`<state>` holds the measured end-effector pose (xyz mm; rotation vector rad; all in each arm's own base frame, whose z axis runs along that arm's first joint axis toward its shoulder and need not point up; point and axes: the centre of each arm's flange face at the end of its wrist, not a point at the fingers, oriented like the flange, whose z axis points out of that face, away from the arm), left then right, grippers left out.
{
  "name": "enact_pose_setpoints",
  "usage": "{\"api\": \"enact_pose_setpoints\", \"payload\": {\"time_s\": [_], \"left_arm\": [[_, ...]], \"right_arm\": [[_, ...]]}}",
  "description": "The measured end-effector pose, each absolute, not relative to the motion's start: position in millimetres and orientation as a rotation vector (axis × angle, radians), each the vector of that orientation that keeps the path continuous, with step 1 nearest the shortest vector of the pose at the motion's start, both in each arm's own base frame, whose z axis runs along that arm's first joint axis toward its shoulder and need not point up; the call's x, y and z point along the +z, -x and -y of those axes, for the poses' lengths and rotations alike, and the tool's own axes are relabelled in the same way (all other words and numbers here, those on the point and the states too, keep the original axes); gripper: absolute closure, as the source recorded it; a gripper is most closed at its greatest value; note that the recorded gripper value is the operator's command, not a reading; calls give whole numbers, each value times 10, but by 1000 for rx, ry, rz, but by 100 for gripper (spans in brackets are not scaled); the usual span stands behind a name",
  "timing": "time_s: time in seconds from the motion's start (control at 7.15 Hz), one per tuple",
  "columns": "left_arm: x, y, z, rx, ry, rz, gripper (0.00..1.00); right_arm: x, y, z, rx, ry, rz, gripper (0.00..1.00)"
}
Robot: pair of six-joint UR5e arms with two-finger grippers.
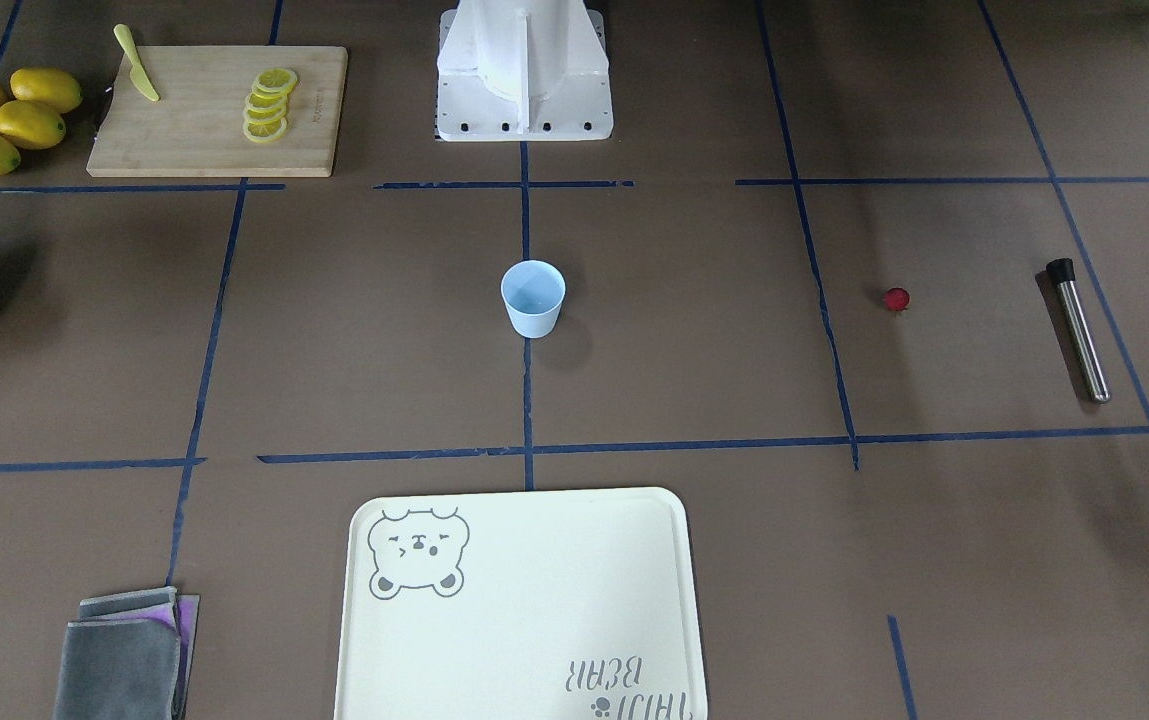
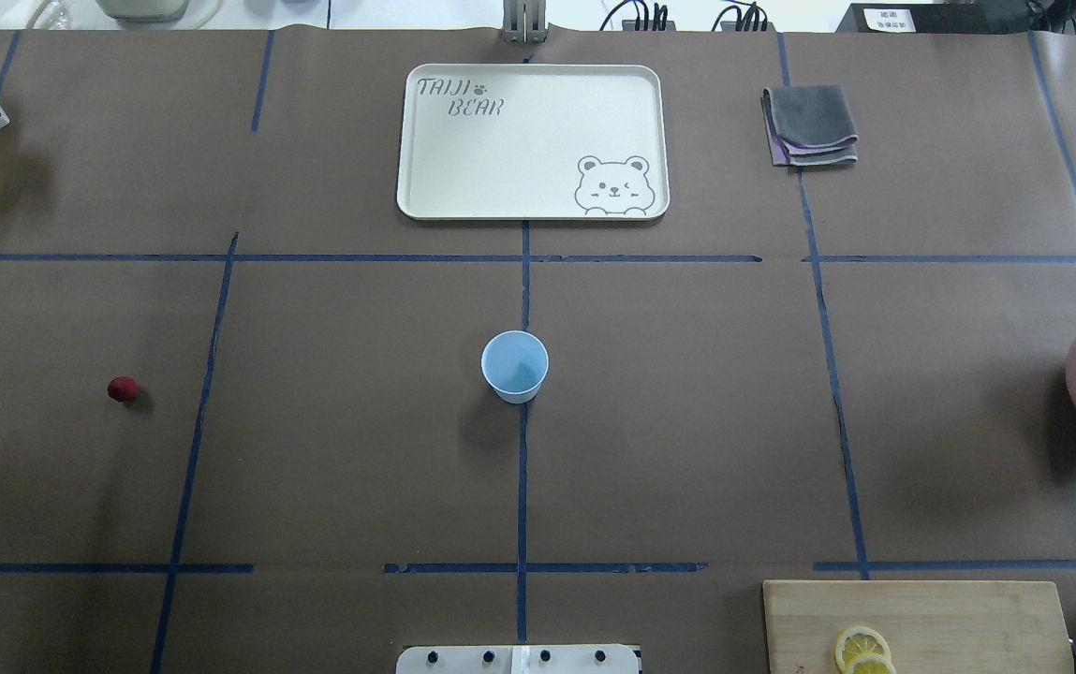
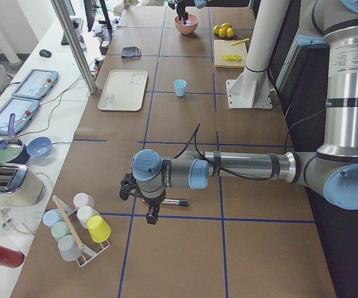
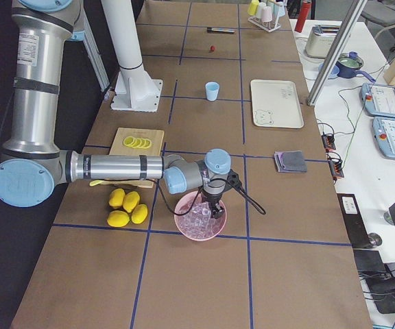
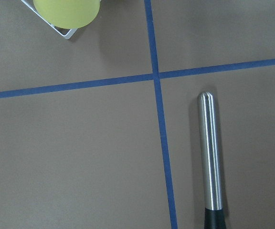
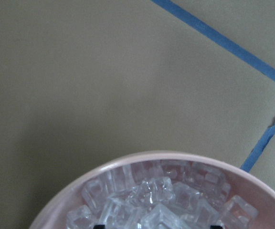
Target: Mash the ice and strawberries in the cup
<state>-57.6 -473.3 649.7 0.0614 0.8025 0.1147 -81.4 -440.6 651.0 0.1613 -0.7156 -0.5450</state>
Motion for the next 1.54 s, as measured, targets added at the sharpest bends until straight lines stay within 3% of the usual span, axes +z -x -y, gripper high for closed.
{"api": "enact_pose_setpoints", "payload": {"time_s": [0.28, 0.56, 0.7, 1.54], "left_arm": [[6499, 576, 4734, 115, -61, -802, 0], [6497, 576, 4735, 115, -61, -802, 0], [6489, 576, 4738, 115, -63, -802, 0], [6473, 569, 4750, 118, -66, -802, 0]], "right_arm": [[6558, 795, 4365, -546, -154, 706, 31], [6583, 785, 4342, -547, -150, 703, 79], [6580, 783, 4342, -547, -151, 703, 98], [6199, 534, 4410, -500, -206, 710, 100]]}}
